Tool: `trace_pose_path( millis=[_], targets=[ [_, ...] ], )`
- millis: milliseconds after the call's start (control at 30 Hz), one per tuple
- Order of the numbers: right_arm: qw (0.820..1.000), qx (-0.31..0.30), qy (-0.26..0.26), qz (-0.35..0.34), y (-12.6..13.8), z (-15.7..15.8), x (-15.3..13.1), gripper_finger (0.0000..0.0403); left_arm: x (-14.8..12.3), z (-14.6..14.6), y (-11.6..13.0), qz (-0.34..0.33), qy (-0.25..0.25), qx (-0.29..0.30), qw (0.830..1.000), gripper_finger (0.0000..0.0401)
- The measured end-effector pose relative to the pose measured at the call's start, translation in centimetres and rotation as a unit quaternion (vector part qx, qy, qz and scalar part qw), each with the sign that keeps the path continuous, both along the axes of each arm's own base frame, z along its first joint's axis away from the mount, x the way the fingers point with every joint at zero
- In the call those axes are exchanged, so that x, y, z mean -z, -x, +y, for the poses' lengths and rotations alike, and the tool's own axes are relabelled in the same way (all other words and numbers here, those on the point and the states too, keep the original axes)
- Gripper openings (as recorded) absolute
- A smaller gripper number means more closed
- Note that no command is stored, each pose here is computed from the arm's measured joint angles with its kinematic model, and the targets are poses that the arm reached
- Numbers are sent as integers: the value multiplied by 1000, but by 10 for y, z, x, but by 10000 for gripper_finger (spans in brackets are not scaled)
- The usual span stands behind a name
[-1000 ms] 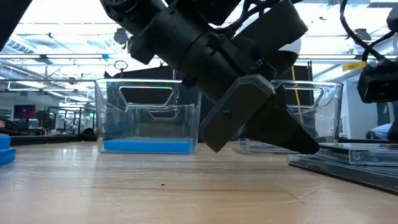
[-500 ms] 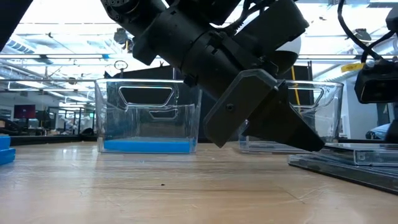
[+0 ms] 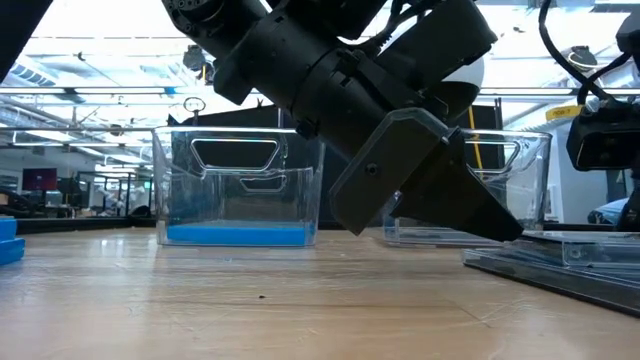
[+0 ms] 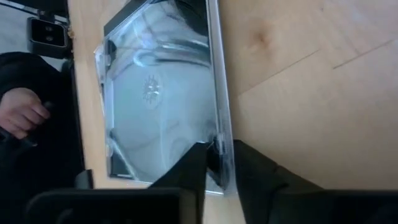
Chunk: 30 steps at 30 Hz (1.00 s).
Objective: Pick & place jewel cases by type
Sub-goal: Put the black cd case into the right transparent bin
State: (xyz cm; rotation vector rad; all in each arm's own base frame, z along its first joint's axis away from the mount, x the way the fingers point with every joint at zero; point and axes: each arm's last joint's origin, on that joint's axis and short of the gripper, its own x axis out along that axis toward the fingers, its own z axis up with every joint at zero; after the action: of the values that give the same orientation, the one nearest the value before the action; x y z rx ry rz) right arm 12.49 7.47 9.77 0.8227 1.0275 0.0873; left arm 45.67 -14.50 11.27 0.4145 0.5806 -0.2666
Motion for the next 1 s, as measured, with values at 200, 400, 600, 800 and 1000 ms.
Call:
trace_pose_path(
  millis=[200,400,600,800,1000],
  targets=[
    [1000,6,-10,-3,0,0,-2,27,0,1,0,-2,1,-3,1000,14],
    [999,11,-25,-20,0,0,-7,41,-1,1,-1,-6,-3,-10,1000,11],
    [998,7,-45,-45,0,0,-15,32,-4,0,1,-2,-10,-15,1000,7],
    [995,-2,-65,-71,1,1,-23,32,-13,-6,5,-9,-24,-26,999,37],
    [993,-13,-81,-83,2,1,-28,30,-15,-8,7,-11,-46,-44,998,46]
  ],
)
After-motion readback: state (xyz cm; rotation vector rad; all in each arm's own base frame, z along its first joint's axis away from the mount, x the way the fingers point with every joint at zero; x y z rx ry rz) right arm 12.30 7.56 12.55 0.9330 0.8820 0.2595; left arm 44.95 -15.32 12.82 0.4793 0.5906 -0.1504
